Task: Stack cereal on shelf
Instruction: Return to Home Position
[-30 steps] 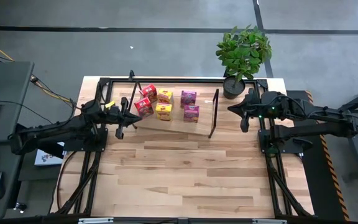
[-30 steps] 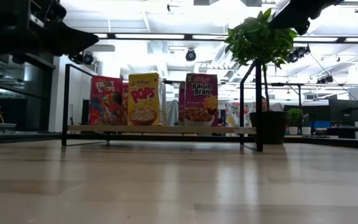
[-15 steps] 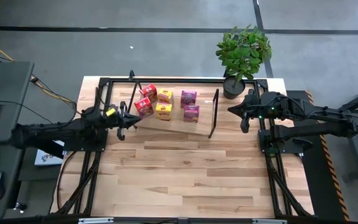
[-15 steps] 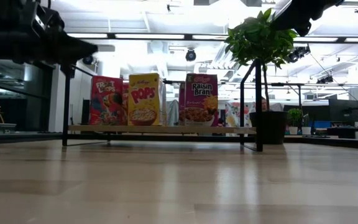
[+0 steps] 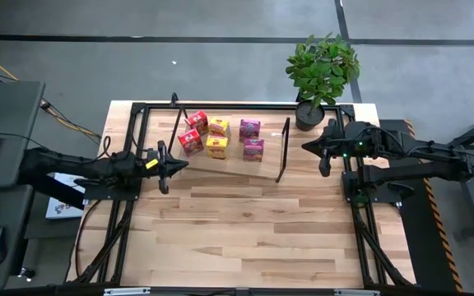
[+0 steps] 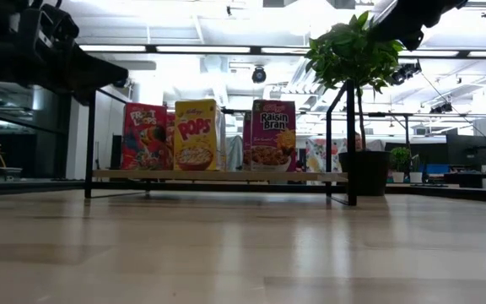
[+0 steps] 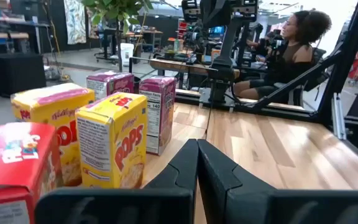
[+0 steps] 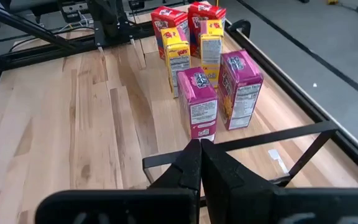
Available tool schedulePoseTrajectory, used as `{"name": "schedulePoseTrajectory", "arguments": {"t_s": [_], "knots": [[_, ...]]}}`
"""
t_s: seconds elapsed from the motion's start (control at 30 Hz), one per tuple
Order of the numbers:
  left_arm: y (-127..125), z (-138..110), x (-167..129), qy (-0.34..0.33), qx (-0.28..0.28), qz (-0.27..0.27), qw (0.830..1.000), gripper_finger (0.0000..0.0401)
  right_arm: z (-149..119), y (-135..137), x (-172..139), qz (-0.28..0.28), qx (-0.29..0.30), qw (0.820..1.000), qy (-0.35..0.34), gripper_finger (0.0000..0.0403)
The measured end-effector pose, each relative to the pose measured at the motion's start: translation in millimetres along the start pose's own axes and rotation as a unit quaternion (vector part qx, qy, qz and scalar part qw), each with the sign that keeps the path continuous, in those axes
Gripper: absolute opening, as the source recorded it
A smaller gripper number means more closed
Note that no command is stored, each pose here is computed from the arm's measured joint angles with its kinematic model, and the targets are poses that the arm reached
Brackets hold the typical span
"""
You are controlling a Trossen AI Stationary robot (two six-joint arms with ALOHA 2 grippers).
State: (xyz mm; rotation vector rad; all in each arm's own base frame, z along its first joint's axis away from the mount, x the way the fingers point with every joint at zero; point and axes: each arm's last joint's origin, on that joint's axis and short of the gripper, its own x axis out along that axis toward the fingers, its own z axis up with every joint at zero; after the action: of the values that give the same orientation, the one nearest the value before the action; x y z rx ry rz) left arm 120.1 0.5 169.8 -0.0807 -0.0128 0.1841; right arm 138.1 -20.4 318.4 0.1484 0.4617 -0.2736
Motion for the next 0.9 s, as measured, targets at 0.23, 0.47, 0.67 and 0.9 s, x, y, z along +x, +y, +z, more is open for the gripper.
{"name": "schedulePoseTrajectory", "arguments": {"t_s": [0.23,0.47,0.67,0.9], "knots": [[-1.3,-0.4,0.0,0.004,-0.021,-0.022,1.000,0.0000,-2.1,0.4,-0.1,0.011,0.000,1.000,0.012,0.0000],[-1.3,-0.9,0.0,0.007,-0.023,-0.022,0.999,0.0000,-2.7,0.4,-0.5,0.012,-0.002,1.000,0.014,0.0000],[-1.5,-1.8,0.0,0.011,-0.023,-0.025,0.999,0.0000,-16.4,3.9,4.0,0.071,0.009,0.997,-0.012,0.0000],[-1.7,-1.6,0.0,0.011,-0.023,-0.030,0.999,0.0000,-67.9,12.0,14.6,0.134,0.028,0.987,-0.083,0.0000]]}}
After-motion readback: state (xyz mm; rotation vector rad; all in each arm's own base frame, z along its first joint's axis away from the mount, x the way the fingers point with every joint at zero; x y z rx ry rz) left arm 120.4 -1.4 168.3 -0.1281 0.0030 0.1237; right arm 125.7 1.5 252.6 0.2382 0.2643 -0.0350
